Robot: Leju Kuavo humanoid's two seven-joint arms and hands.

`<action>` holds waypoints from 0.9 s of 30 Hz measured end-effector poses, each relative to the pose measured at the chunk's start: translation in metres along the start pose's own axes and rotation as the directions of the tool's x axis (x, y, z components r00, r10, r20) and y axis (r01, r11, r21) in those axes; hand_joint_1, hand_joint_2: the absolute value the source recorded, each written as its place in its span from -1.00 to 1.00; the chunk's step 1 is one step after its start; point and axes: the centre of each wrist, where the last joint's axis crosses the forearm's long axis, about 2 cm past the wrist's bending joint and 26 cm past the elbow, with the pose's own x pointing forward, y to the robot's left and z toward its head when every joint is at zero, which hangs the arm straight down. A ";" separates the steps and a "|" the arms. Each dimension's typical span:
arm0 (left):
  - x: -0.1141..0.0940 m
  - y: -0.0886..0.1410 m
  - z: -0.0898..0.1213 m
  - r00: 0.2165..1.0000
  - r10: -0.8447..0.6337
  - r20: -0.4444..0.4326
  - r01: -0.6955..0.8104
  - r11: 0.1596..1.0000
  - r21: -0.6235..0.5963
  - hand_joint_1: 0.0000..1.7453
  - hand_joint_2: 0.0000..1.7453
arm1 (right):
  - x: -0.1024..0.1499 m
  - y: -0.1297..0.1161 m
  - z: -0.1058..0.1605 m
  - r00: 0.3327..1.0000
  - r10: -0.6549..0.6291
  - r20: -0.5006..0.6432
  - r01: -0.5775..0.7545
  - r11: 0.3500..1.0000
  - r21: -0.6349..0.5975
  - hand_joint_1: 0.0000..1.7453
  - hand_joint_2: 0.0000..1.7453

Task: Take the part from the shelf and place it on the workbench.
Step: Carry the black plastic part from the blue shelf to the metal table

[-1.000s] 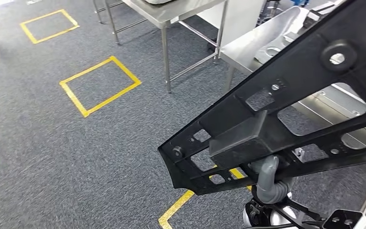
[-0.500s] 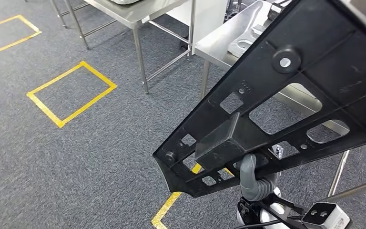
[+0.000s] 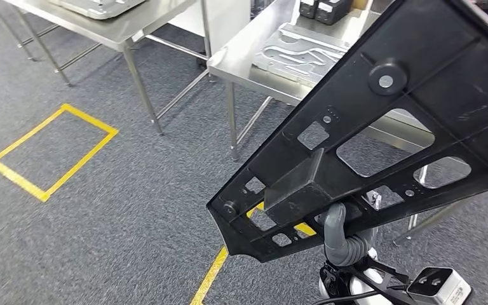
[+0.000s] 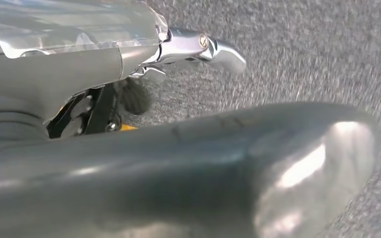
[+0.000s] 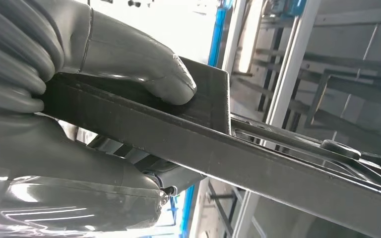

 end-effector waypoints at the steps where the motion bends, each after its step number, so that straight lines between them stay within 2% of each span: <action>1: 0.000 0.000 0.000 1.000 0.000 -0.002 0.000 1.000 -0.001 -1.00 -1.00 | 0.000 0.000 0.000 1.000 -0.001 0.000 0.001 1.000 0.001 1.00 1.00; 27: -0.005 -0.003 0.003 0.999 0.011 -0.044 -0.012 1.000 -0.013 -1.00 -1.00 | -0.001 0.000 0.005 0.999 -0.023 -0.024 0.025 0.996 0.082 1.00 1.00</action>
